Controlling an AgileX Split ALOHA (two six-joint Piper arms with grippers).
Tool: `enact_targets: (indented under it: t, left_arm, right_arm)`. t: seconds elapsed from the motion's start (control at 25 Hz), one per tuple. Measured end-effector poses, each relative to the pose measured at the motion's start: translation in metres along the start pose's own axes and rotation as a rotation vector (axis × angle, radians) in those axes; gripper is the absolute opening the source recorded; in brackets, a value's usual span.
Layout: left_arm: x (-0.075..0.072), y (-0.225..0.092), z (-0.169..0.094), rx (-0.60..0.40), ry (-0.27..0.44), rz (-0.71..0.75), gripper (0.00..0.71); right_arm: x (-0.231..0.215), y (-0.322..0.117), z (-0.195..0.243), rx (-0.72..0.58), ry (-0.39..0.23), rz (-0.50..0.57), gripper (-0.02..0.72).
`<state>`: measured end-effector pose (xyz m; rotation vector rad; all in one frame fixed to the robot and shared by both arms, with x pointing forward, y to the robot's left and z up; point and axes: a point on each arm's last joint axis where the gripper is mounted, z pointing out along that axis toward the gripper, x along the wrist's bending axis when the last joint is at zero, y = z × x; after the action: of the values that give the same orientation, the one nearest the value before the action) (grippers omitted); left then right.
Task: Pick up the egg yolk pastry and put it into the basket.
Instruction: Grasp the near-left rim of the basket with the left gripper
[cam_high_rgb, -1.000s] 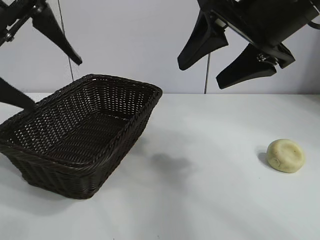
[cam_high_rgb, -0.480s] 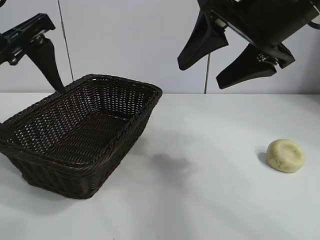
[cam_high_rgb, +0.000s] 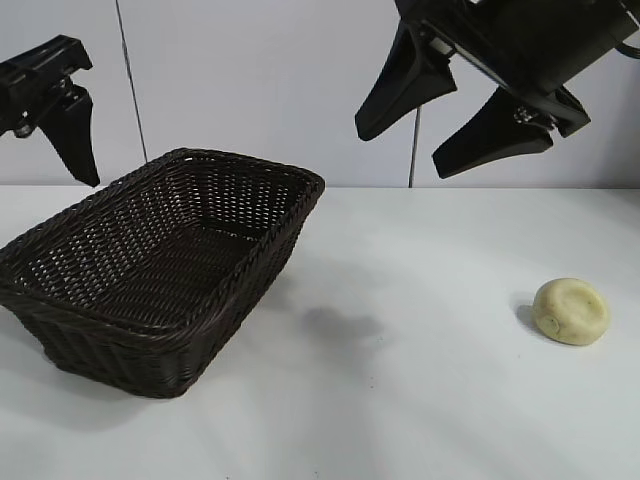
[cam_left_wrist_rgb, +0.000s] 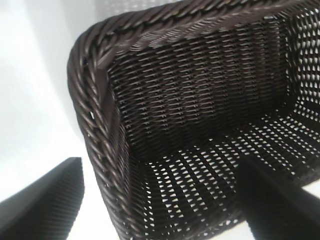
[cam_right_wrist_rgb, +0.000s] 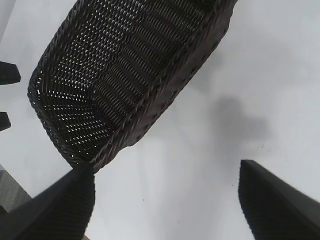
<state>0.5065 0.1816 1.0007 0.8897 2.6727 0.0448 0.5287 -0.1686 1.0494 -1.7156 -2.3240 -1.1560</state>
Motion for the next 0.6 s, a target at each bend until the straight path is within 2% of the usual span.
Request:
enact_targets:
  t: [0.24,0.44,0.6]
  left_arm:
    - [0.001,0.002,0.0,-0.025,0.012,-0.019,0.599]
    - [0.0,0.002,0.002,-0.031,-0.01,-0.02,0.599]
    - [0.012,-0.001,0.013,-0.02,0.011,-0.019,0.599]
  right_arm:
    - [0.0,0.0,0.0,0.0,0.0,0.0,0.567]
    - [0.0,0.0,0.0,0.0,0.0,0.0,0.567]
    - [0.0,0.0,0.0,0.0,0.0,0.0,0.567]
